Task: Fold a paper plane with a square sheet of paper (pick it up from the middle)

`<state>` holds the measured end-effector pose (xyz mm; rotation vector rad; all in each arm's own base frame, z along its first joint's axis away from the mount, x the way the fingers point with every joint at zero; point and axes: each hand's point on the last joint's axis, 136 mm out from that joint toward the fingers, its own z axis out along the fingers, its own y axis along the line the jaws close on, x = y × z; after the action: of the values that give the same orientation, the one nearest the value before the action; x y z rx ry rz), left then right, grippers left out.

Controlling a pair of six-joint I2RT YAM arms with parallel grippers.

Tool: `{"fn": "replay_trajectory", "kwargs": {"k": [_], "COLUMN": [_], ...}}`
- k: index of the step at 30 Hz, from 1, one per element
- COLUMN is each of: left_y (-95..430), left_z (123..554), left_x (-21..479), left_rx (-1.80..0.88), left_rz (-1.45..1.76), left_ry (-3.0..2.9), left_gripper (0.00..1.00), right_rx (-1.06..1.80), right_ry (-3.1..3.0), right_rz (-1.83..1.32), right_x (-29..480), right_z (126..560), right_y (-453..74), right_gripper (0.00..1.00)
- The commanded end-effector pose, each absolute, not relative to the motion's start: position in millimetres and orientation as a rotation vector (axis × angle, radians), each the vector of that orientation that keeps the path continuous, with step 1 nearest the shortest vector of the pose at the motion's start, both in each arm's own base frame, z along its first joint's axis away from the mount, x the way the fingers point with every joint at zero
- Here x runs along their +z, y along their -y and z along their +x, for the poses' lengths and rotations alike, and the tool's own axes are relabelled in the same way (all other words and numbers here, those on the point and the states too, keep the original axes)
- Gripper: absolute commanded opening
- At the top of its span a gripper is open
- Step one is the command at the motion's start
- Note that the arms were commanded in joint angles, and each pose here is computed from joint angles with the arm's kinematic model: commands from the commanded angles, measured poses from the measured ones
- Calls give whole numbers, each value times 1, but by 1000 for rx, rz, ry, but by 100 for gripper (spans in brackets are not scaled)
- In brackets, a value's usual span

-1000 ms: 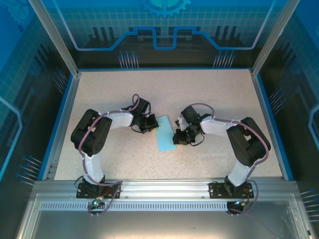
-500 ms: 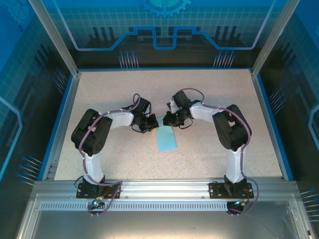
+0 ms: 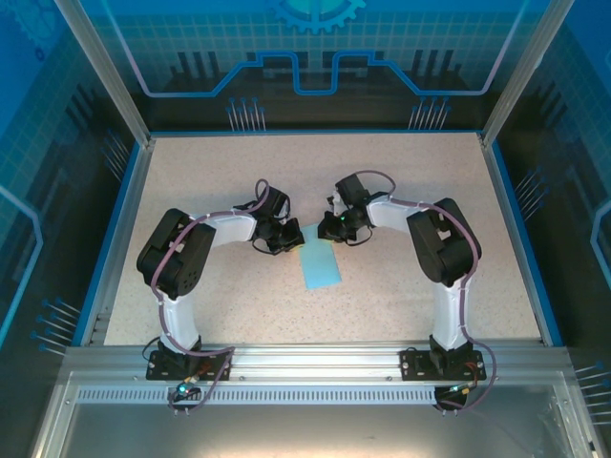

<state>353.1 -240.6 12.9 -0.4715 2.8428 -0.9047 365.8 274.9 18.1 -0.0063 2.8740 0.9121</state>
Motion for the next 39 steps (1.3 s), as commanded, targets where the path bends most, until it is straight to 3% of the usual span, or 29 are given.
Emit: {"fn": "replay_trajectory", "kwargs": {"k": [1,15,23,33,39], "left_y": [220,220,219,220,221], "left_z": [325,323,324,324,324], "left_x": [-24,-24,-23,-23,-21], "left_rx": [-718,-717,-717,-718,-722], "left_rz": [-523,-520,-524,-520,-522], "left_ry": [-2988,-2993,-2988,-2985,-2983], "left_gripper": [0,0,0,0,0], "right_rx": [946,768,950,811,891], "right_ry": [-2786,-2907,-2795,-2900,-2851], "right_rz": [3,183,87,185,58], "right_x": [47,-7,43,1,30], "right_z": [388,395,405,398,390], "right_y": [-276,-255,-278,-262,-272], "right_gripper": [12,11,12,12,11]}}
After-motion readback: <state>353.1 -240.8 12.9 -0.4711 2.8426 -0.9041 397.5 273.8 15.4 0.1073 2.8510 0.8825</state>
